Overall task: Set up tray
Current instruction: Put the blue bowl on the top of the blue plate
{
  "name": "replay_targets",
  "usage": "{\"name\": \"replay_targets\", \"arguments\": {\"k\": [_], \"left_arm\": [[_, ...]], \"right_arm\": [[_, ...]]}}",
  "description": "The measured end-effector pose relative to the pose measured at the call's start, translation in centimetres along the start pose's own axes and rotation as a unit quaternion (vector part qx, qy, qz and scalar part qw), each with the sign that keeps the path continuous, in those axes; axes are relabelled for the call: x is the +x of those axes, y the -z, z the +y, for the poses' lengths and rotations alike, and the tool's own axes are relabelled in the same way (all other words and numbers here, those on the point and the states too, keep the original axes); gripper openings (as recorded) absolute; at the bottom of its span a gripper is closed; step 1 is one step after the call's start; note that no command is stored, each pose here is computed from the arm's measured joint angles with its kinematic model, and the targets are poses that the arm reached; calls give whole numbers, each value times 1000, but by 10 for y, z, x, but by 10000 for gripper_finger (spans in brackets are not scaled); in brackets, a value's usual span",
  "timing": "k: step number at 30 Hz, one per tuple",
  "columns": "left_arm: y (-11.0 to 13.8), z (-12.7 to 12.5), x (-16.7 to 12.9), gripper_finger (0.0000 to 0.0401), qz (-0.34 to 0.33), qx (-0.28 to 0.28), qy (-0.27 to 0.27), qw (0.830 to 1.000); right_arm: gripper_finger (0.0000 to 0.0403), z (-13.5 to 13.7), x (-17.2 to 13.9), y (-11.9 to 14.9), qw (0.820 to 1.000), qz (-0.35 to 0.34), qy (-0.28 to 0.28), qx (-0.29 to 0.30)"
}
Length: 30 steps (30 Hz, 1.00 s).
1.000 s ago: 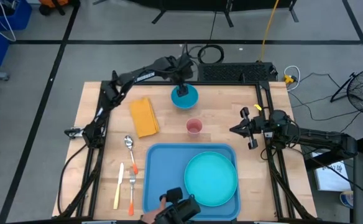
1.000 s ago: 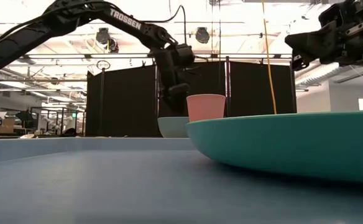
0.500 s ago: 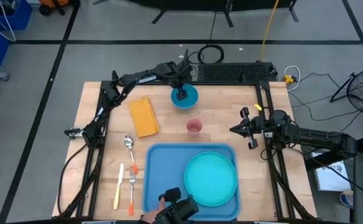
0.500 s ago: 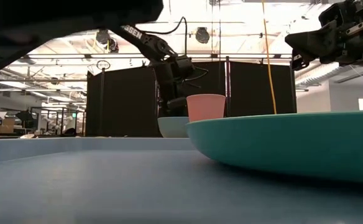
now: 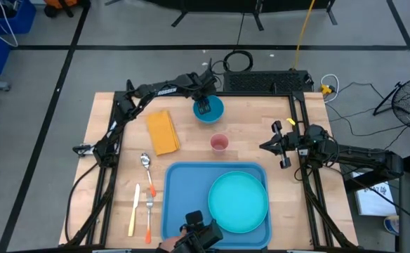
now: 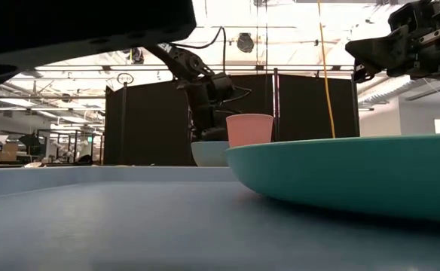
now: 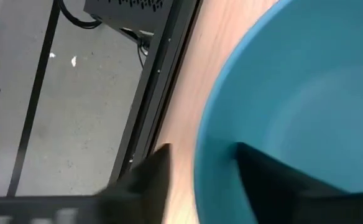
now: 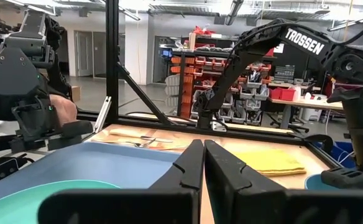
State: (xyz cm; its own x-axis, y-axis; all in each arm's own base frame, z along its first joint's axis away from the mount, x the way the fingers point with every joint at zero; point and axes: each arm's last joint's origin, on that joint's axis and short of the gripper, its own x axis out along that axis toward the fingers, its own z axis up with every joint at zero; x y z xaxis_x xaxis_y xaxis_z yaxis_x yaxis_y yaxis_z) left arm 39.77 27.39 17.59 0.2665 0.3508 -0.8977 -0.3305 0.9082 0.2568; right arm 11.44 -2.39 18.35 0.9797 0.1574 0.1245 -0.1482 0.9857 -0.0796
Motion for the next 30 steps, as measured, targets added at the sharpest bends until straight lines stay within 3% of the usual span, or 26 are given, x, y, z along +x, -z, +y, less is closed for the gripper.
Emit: {"name": "replay_targets", "arguments": {"k": [3,5,9,14,21,26,30], "left_arm": [[-2,0,-1,57,-13,-3,6,1000],[-5,2,-7,20,-28,-9,15,999],[-7,3,-6,20,-40,-24,13,999],[-14,7,-31,8,-58,-35,1,998],[-26,15,-128,7,-135,-48,-7,990],[-24,-8,-186,7,-173,-40,37,983],[-25,-53,-215,7,-181,-2,73,981]], "right_arm": [[9,0,0,0,1000,0,0,0],[9,0,0,0,1000,0,0,0],[9,0,0,0,1000,1,0,1],[9,0,0,1,1000,3,0,2],[9,0,0,1,1000,3,-1,3],[9,0,0,1,1000,7,-1,5],[9,0,0,3,1000,14,-1,-6]]}}
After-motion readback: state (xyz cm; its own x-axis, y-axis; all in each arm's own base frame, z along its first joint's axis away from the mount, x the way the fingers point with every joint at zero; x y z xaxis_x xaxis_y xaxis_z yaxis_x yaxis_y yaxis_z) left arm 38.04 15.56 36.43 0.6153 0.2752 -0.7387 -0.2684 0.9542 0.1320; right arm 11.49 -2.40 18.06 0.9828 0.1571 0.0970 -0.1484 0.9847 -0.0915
